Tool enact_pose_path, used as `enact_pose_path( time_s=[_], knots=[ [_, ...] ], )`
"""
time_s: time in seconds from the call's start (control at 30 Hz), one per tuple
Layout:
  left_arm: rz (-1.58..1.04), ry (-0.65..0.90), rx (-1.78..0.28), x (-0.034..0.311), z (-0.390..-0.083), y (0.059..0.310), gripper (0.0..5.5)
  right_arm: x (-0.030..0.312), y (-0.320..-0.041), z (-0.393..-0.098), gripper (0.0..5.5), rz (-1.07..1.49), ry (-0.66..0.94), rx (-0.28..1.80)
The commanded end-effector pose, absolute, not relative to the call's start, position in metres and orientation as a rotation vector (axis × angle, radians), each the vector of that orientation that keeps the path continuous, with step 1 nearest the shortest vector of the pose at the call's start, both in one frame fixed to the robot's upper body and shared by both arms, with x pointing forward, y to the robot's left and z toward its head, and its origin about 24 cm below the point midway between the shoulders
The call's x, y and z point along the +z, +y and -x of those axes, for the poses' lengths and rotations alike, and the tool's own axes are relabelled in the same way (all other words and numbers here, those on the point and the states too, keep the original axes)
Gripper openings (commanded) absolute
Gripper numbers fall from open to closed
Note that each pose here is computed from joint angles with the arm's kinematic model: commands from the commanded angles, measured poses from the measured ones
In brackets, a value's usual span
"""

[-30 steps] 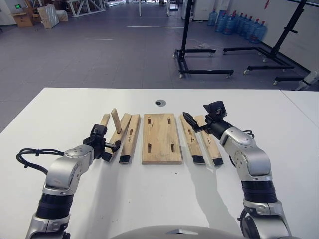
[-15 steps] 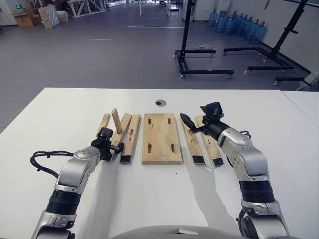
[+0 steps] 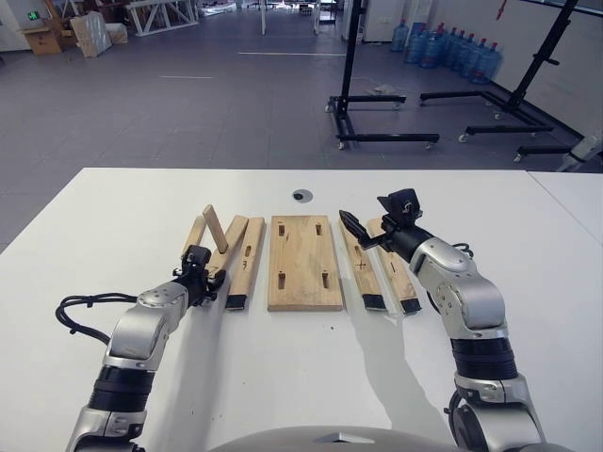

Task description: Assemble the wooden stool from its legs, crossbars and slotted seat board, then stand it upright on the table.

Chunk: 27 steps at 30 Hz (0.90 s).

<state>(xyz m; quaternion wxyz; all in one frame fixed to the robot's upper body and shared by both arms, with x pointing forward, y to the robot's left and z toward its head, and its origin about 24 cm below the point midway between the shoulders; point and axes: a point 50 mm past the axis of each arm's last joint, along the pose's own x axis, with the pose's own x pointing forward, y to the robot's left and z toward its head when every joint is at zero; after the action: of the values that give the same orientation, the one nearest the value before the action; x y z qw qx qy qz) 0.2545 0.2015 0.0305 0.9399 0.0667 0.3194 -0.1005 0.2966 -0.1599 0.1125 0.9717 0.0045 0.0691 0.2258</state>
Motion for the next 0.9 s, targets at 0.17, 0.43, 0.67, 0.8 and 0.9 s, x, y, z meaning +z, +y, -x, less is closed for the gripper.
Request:
enact_pose_path(
  time_s=[0.17,0.43,0.67,0.8,0.9],
  knots=[
    [-0.095,0.651,-0.104,0.031,-0.255,0.211,2.04,0.115,-0.158,-0.302,5.25,-0.009,0.138,0.465],
    [0.228,0.035,-0.206,0.156,-0.273,0.227,2.04,0.137,-0.174,-0.318,5.25,-0.019,0.089,0.458],
    [0.684,-0.001,-0.892,0.178,-0.254,0.173,2.04,0.229,-0.187,-0.331,5.25,-0.574,0.132,0.874],
    [0.871,0.033,-1.115,0.175,-0.248,0.155,2.04,0.244,-0.160,-0.321,5.25,-0.798,0.248,1.193],
    [0.917,0.089,-1.223,0.174,-0.245,0.147,2.04,0.254,-0.151,-0.314,5.25,-0.957,0.188,1.346]
  ],
)
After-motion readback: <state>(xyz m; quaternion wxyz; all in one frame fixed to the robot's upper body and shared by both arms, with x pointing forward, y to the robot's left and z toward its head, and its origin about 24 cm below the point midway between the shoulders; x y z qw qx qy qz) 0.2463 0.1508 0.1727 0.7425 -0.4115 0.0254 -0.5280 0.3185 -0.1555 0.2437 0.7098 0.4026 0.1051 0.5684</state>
